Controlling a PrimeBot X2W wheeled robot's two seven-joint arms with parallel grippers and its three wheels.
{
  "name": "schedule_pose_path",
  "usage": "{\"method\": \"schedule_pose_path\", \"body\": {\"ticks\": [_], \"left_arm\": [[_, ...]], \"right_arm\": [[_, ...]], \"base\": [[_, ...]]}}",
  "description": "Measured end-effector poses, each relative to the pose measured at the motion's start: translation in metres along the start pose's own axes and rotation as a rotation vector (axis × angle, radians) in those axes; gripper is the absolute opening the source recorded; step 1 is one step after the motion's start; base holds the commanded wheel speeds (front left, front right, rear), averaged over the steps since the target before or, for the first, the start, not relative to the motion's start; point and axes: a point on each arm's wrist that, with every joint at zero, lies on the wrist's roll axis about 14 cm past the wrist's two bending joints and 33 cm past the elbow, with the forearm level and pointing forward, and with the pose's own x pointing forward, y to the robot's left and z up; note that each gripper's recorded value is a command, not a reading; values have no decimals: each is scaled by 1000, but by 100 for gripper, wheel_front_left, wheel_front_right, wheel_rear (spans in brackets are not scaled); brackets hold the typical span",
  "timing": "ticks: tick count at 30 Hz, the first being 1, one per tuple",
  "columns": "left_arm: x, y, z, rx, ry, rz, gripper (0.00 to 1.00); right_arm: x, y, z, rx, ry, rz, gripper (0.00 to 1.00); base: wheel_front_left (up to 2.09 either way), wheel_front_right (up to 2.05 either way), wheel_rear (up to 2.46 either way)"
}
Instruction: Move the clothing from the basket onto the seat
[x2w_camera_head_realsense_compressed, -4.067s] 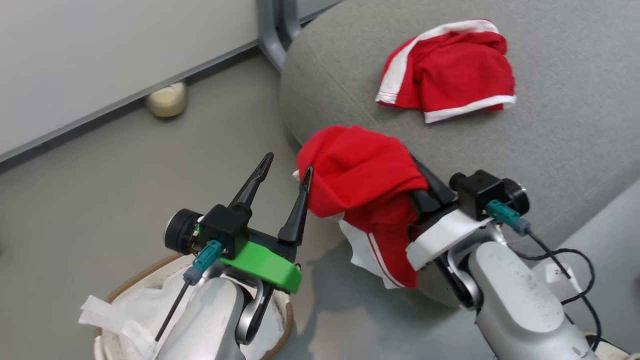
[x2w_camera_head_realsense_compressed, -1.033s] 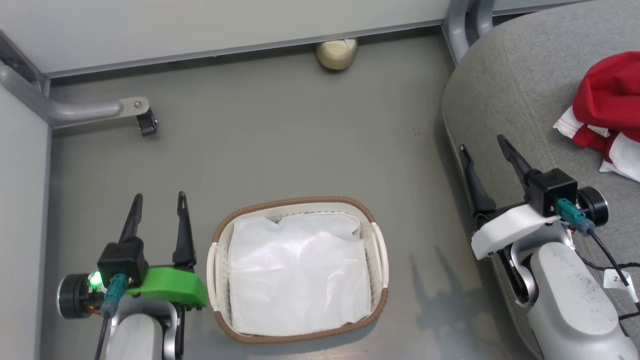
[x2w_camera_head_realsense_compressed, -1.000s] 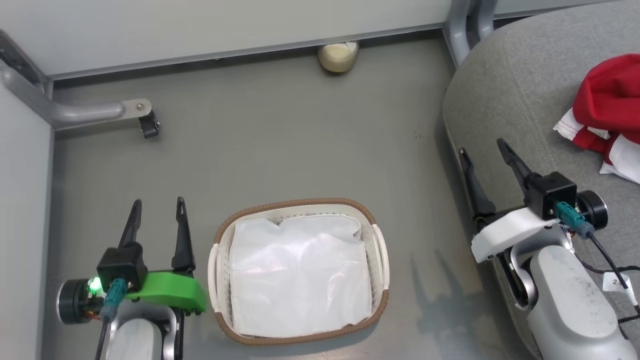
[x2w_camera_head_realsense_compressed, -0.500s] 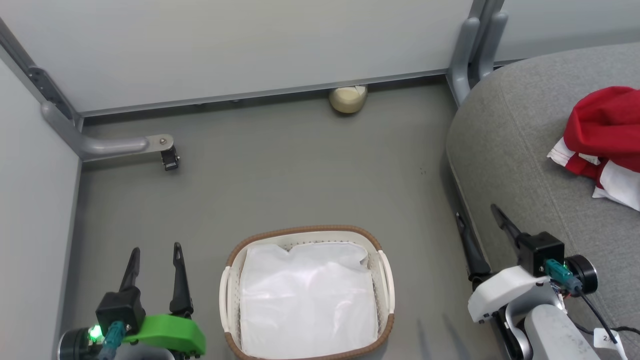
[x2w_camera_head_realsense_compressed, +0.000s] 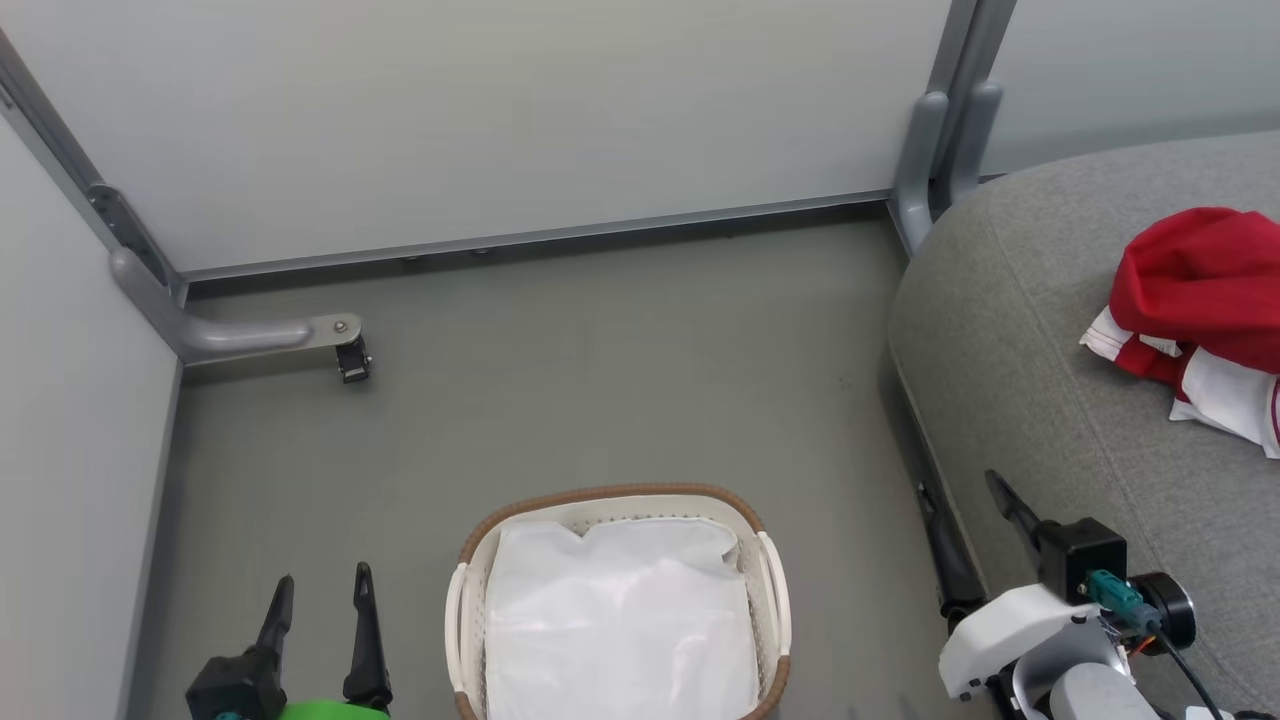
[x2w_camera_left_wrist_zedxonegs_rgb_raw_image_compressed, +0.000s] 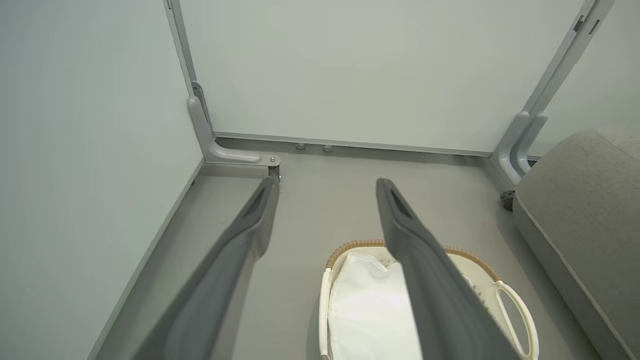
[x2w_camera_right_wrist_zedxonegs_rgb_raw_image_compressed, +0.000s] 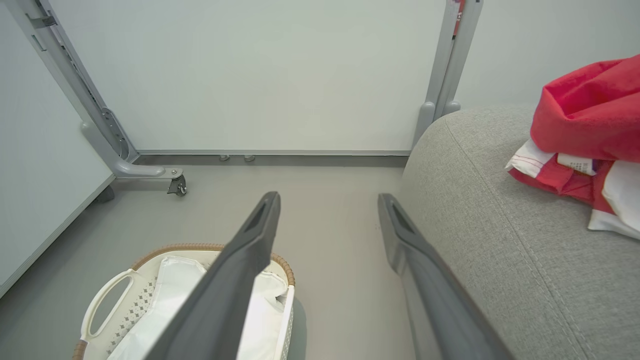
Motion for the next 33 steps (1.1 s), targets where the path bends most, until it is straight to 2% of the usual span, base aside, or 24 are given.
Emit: {"method": "schedule_pose_path", "body": {"ticks": [1,2,8,33], "left_arm": [[-1,1,-1,-14,4,1,100],[-2,1,-3,-31,10,1,0],[-6,2,-19,-54,64,13,0],[4,17,-7,-485,61,96,0]], "right_arm": [[0,1,0,-2,-1,2,100],[-1,1,0,-4,-1,3,0],[-8,2,-19,39,60,-13,0],[-6,-23,-5,496,24,-139,0]], "base": [[0,0,0],[0,0,0],[0,0,0],[0,0,0]]}}
